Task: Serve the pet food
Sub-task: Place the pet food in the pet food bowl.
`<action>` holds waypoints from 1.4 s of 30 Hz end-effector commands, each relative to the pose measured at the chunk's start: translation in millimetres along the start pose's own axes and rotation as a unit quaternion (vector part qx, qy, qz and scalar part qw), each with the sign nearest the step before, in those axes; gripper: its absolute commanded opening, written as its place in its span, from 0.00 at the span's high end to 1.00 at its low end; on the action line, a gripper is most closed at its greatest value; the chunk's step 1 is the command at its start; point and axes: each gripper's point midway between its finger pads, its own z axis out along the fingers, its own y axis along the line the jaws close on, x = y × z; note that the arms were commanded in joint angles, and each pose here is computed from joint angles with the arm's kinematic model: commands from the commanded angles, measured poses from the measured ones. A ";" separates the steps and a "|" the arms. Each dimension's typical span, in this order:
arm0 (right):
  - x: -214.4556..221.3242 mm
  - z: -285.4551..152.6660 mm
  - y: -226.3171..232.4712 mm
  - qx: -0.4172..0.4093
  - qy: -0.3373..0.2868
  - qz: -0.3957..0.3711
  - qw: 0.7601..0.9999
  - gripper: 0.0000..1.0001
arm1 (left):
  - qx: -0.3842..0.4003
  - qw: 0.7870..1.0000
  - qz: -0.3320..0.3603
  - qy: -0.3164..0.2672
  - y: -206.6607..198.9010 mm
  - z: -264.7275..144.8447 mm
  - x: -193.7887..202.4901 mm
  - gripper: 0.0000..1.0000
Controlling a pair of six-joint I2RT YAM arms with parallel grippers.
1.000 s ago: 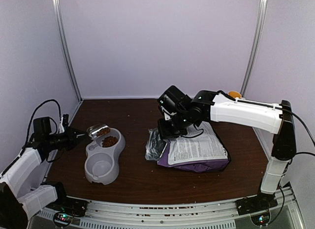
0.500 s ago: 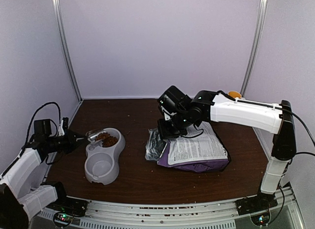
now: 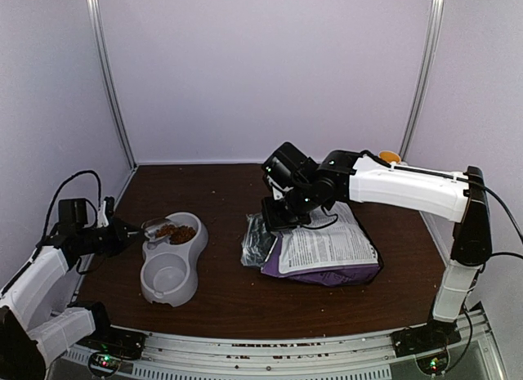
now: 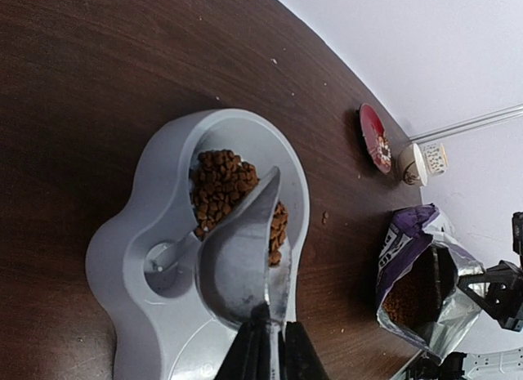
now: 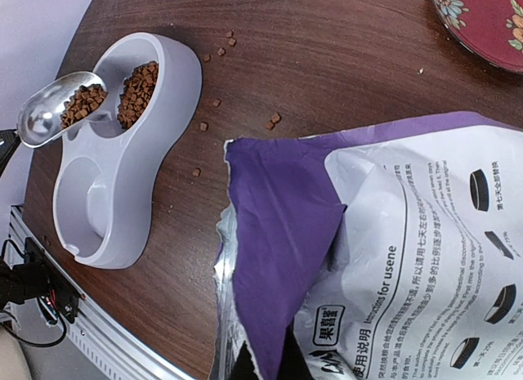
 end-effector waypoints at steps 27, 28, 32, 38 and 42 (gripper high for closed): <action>-14.5 -6.7 6.3 -0.021 -0.026 0.011 0.999 1.00 | -0.077 0.992 0.098 -0.010 -13.6 0.8 -9.6 1.00; -14.3 -6.7 6.5 -0.022 -0.026 0.011 0.999 1.00 | -0.079 0.992 0.100 -0.010 -14.2 0.9 -9.8 1.00; -14.2 -7.7 6.7 -0.023 -0.026 0.012 0.999 1.00 | -0.091 0.989 0.114 -0.010 -16.1 -0.1 -10.1 1.00; -13.1 -9.4 5.7 -0.023 -0.026 0.013 0.999 1.00 | -0.118 0.983 0.143 -0.012 -20.8 -4.5 -11.7 1.00; -12.1 -10.4 4.7 -0.024 -0.026 0.015 0.999 1.00 | -0.125 0.979 0.160 -0.014 -28.4 -6.1 -12.2 1.00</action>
